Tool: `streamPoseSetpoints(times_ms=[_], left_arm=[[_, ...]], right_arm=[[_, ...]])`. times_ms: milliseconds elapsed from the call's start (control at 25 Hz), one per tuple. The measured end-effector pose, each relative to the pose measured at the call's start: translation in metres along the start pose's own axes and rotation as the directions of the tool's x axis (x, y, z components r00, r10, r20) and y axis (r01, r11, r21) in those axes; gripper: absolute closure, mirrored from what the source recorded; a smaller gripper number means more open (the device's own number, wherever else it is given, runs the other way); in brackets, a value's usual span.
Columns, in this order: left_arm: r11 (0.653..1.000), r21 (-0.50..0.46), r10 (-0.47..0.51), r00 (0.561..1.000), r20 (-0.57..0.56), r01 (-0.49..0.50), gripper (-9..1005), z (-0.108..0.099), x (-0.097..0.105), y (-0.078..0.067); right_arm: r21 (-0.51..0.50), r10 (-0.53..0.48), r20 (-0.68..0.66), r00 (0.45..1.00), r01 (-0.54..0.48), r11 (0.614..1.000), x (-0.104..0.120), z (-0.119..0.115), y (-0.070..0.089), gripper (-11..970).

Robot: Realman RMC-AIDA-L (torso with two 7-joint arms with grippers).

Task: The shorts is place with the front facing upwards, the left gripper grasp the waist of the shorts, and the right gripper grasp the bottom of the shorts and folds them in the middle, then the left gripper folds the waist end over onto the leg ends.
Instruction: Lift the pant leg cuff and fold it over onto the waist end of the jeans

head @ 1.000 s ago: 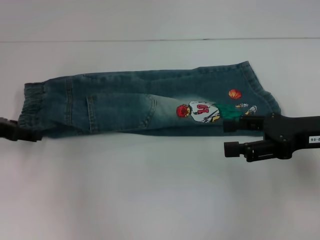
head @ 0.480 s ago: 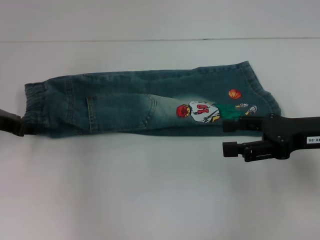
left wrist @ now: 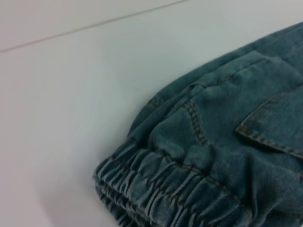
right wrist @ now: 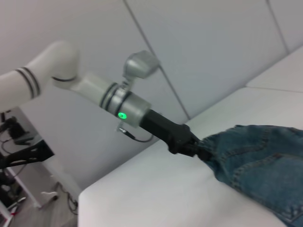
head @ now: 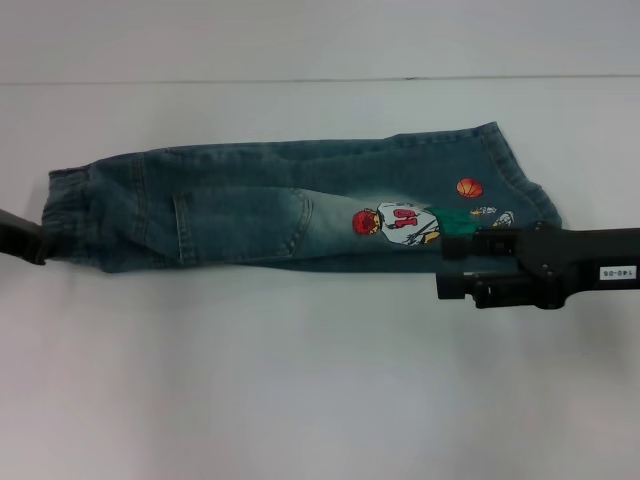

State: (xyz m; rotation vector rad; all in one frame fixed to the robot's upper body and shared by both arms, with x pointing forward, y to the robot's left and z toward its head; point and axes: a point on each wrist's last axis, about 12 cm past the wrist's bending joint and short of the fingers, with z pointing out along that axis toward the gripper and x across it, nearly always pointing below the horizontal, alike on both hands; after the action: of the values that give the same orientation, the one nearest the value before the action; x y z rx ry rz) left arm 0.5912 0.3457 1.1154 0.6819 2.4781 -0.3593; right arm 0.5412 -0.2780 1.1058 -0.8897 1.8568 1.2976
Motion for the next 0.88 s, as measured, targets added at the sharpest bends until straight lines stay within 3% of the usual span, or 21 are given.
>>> streamPoseSetpoints(times_ms=[80,400,640,760,880], left_arm=[[1.000,0.002,0.007,1.000,0.006,-0.007,933,-0.003,-0.002,0.000],[0.993,0.110,0.042,0.995,0.088,-0.052,951,-0.023,-0.018,-0.007],[0.979,0.186,0.033,0.965,0.259,-0.084,944,-0.049,-0.042,-0.010],[0.970,0.219,0.030,0.944,0.329,-0.107,940,-0.057,-0.053,-0.012],[0.965,0.231,0.033,0.927,0.373,-0.127,937,-0.062,-0.063,-0.014]], right_arm=[[0.019,-0.004,-0.002,1.000,0.004,1.000,0.001,0.002,-0.002,139],[0.143,0.012,0.090,0.996,-0.025,0.989,0.005,0.015,-0.016,483],[0.273,-0.006,0.248,0.969,-0.064,0.960,0.008,0.036,-0.027,635],[0.347,-0.015,0.336,0.942,-0.109,0.931,0.014,0.043,-0.035,711],[0.442,-0.041,0.441,0.897,-0.177,0.880,0.024,0.046,-0.042,801]])
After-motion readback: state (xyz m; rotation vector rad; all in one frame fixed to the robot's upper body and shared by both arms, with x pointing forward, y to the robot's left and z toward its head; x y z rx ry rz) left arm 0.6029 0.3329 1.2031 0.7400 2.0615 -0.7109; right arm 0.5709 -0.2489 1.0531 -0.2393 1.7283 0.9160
